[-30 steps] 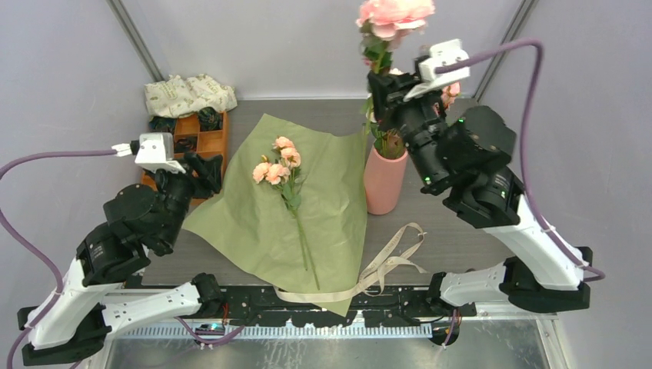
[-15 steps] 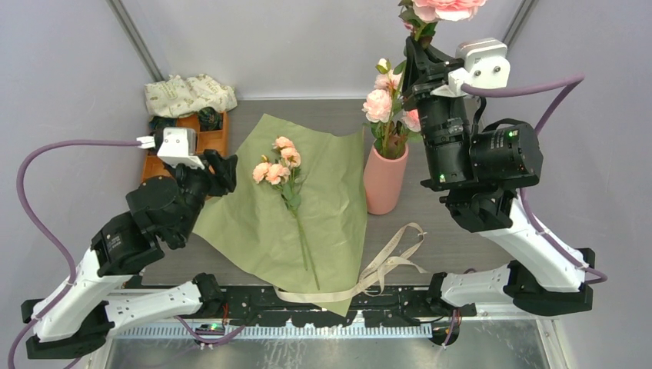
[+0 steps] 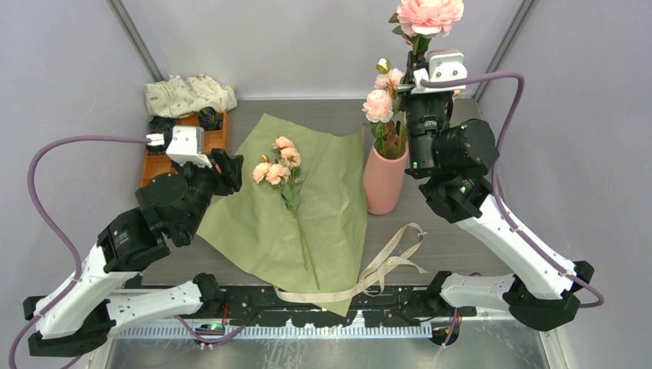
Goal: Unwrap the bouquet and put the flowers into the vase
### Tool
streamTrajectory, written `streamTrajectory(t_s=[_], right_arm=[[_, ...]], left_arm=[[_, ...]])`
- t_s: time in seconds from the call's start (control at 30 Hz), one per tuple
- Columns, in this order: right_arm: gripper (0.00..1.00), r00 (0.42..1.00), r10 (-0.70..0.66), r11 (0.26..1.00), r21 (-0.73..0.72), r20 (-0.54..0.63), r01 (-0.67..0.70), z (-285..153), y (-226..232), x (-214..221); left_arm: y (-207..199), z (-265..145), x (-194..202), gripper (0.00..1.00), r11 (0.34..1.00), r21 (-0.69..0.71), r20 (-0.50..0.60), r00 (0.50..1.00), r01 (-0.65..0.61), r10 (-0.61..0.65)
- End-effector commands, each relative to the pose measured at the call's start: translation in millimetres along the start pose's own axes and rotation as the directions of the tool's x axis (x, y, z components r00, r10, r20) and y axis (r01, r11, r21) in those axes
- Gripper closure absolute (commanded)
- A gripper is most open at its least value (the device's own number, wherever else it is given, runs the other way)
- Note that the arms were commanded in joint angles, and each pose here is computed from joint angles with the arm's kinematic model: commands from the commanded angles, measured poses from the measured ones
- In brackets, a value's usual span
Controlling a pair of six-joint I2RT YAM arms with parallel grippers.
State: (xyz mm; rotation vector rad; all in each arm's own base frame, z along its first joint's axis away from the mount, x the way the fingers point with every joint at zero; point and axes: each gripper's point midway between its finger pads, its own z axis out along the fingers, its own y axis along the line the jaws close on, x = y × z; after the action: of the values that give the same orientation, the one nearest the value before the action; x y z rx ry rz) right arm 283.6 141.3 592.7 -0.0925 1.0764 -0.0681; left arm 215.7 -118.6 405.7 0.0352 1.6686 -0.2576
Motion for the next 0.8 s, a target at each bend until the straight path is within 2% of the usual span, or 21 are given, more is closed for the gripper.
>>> streamTrajectory(t_s=[0.0,0.3,0.57,0.77], right_arm=[[0.99,0.989,0.151,0.988,0.033,0.004,-0.151,3.5,-14.3,15.2],[0.99,0.97,0.215,0.977,0.031,-0.11,-0.213,-7.8,8.6,85.3],[0.99,0.936,0.275,0.961,0.054,-0.221,-0.27,-37.8,16.9,147.2],[0.99,0.914,0.291,0.957,0.076,-0.281,-0.282,-59.6,15.9,177.0]], left_arm=[[-3.3,-2.3,-15.4,0.46,0.998,0.018,0.044,0.997,0.067,-0.067],[-6.1,2.1,-10.6,0.46,0.999,0.012,0.04,0.998,0.051,-0.051],[-13.0,7.8,-4.3,0.45,0.999,0.019,0.024,0.999,0.041,-0.041],[-22.3,12.7,2.5,0.42,0.998,0.037,0.003,0.999,0.045,-0.045]])
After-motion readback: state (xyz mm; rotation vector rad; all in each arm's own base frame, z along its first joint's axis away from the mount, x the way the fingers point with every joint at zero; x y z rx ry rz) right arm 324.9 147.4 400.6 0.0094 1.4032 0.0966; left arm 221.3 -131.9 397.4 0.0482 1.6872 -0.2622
